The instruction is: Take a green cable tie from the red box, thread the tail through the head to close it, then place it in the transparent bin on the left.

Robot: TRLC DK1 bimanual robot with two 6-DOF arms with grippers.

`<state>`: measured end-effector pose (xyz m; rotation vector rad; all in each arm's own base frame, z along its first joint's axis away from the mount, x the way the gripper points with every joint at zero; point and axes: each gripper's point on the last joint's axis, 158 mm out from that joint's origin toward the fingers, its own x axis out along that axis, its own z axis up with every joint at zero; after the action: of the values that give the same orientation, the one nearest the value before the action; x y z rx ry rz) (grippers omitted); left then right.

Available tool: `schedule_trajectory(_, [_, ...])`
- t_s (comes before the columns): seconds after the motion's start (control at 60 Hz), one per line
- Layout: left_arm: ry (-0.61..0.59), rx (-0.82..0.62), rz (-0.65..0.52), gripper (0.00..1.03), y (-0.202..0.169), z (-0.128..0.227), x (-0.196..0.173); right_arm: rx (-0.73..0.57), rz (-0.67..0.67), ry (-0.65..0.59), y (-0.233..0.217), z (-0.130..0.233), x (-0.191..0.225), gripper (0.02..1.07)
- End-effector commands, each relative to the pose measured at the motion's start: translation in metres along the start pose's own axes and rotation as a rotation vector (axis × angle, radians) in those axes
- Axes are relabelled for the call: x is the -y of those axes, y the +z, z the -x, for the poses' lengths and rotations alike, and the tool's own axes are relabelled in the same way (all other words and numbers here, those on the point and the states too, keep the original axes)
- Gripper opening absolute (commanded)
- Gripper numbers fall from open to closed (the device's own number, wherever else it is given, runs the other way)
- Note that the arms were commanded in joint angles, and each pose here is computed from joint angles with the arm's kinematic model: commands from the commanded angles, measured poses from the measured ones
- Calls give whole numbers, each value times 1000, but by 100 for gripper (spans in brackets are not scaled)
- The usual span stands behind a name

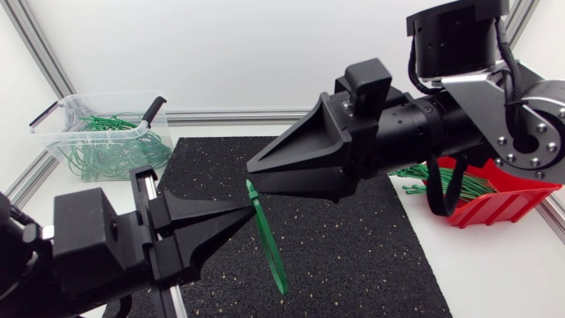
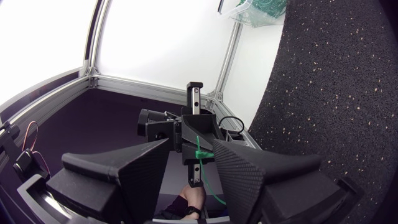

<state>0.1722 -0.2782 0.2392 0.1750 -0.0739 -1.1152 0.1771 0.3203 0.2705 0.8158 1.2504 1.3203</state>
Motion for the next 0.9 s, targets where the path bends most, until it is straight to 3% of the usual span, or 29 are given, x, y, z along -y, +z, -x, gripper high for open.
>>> schedule_trajectory(0.0, [-7,-29,-18,4,-13,-2,5,-18,13,-3,-2,-5,3,49])
schedule_trajectory(0.133, [-10,-29,-22,4,-12,-4,8,-16,9,-13,-4,-7,7,41])
schedule_trajectory(0.25, [-3,-32,-26,4,-12,-5,8,-16,4,-18,-5,-7,11,26])
schedule_trajectory(0.883, [11,-32,-35,4,-10,-5,8,-16,-18,-37,-8,-6,23,26])
